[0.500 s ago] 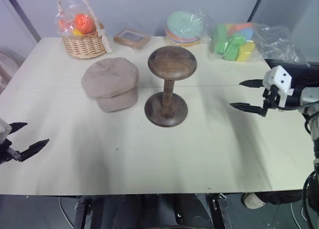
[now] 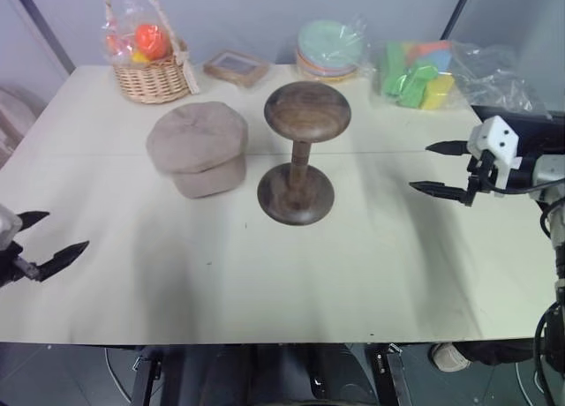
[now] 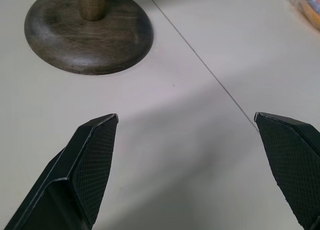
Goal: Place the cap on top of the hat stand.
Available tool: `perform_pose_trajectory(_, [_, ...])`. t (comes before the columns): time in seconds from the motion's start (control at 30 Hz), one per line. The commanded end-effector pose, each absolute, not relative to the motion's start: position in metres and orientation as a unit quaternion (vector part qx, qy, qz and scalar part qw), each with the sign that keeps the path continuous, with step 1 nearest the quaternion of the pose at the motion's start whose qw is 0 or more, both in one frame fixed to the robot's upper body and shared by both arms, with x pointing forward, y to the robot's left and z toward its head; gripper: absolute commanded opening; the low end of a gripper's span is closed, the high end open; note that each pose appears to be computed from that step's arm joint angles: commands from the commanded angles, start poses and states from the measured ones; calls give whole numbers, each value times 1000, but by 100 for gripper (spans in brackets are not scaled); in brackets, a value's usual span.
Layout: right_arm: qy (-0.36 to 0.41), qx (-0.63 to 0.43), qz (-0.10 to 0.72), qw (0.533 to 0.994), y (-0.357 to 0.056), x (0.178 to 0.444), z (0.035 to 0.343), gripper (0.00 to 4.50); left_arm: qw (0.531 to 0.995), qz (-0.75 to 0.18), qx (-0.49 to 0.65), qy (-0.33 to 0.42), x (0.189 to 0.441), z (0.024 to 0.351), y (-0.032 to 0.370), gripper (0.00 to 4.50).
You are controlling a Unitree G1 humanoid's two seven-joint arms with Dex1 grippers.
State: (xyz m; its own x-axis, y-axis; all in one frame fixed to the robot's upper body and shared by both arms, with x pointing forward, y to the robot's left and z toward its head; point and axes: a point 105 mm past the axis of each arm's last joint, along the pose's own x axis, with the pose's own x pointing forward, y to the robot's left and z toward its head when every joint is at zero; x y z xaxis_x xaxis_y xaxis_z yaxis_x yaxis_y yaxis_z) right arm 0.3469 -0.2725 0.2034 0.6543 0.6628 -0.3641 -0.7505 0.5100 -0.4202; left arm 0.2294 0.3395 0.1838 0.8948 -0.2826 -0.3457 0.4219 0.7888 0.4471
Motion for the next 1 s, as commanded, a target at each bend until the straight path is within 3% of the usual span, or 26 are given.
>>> perform_pose_trajectory(0.03, [53,-305,427,850,-265,333,226,450,897,-223,371,92,246,194,298,446])
perform_pose_trajectory(0.27, [49,-235,546,802,-215,257,260,450,828,-206,522,10,302,168,232,446])
perform_pose_trajectory(0.47, [33,-182,586,789,-185,215,293,450,790,-174,586,-48,341,150,192,446])
perform_pose_trajectory(0.67, [-9,-161,570,805,-175,204,323,450,754,-174,628,-80,364,129,165,446])
perform_pose_trajectory(1.0, [-16,-163,558,814,-173,204,327,450,699,-122,695,-111,398,112,156,446])
